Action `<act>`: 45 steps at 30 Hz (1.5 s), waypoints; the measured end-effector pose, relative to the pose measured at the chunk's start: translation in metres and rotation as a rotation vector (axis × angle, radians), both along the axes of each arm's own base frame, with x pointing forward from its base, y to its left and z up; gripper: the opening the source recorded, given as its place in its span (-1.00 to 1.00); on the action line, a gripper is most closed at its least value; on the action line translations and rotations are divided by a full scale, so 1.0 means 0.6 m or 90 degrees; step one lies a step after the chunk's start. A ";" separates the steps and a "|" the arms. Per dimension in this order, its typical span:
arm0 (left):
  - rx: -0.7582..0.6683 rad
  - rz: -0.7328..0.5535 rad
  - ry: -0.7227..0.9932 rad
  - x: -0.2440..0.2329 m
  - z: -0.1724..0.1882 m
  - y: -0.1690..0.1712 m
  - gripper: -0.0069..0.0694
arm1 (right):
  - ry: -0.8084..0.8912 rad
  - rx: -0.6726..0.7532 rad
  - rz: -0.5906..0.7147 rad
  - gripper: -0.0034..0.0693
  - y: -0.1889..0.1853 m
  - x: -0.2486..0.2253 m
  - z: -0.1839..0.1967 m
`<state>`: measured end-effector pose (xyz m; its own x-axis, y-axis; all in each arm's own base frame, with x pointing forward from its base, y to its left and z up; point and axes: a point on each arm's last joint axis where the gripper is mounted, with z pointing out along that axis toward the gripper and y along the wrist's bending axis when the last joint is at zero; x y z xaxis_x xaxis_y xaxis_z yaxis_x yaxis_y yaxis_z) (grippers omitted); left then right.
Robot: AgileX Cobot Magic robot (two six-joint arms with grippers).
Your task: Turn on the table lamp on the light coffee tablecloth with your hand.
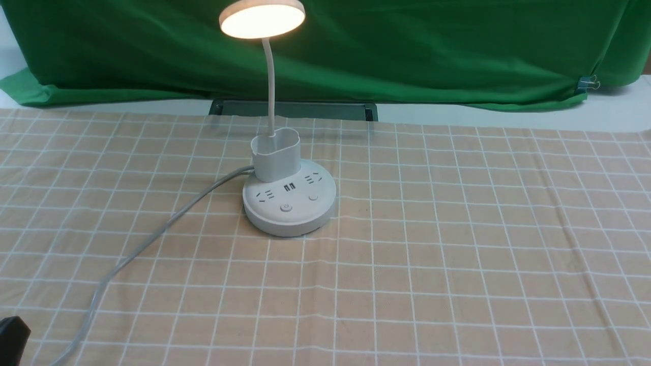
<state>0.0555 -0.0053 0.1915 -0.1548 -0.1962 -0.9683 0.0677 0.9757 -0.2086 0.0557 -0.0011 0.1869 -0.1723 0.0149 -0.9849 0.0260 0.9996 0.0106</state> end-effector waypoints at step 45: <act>0.079 -0.012 -0.007 0.000 0.000 0.000 -0.82 | 0.000 0.000 0.000 -0.25 0.000 0.000 0.000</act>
